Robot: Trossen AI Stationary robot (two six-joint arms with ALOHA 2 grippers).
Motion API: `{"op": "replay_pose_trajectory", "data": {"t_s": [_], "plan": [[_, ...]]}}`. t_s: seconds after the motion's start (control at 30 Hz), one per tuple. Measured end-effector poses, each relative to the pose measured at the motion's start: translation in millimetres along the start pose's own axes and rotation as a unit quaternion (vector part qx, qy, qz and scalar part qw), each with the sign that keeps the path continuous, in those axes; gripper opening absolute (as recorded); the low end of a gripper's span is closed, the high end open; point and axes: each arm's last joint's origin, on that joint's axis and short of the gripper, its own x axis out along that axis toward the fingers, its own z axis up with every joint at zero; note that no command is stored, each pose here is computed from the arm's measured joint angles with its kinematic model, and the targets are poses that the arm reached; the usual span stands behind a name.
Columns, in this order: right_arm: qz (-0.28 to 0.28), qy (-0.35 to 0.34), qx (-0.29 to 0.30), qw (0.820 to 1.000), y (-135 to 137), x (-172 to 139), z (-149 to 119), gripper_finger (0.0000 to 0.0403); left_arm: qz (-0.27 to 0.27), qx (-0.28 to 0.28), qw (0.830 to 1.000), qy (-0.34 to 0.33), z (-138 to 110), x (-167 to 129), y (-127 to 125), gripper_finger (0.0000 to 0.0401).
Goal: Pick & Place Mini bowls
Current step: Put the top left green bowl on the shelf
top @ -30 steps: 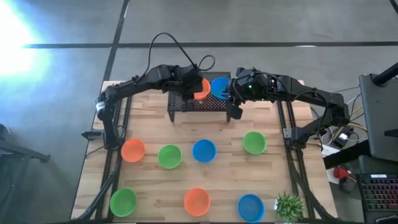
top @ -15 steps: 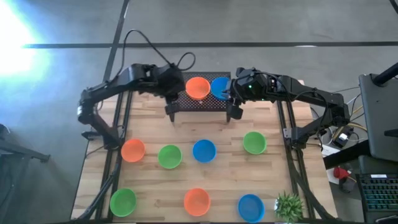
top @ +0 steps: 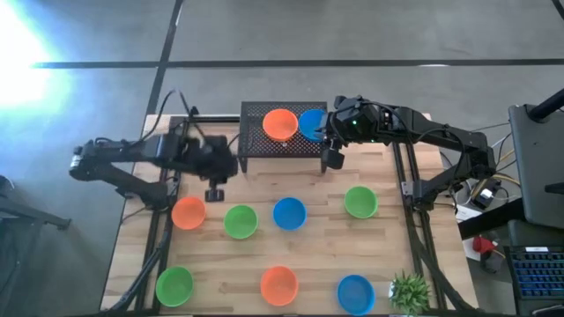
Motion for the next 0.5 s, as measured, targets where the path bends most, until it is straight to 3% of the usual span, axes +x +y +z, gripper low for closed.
{"op": "replay_pose_trajectory", "data": {"t_s": [0.3, 0.5], "plan": [[0.000, 0.000, 0.002, 1.000, 0, 0, 0, 0.0057, -0.076, -0.038, 0.996, -0.006, -40, 54, -26, 0.0055], [0.000, 0.000, 0.000, 1.000, 0, 0, 0, 0.0057, -0.085, -0.060, 0.994, 0.017, -58, 88, -35, 0.0055]]}}
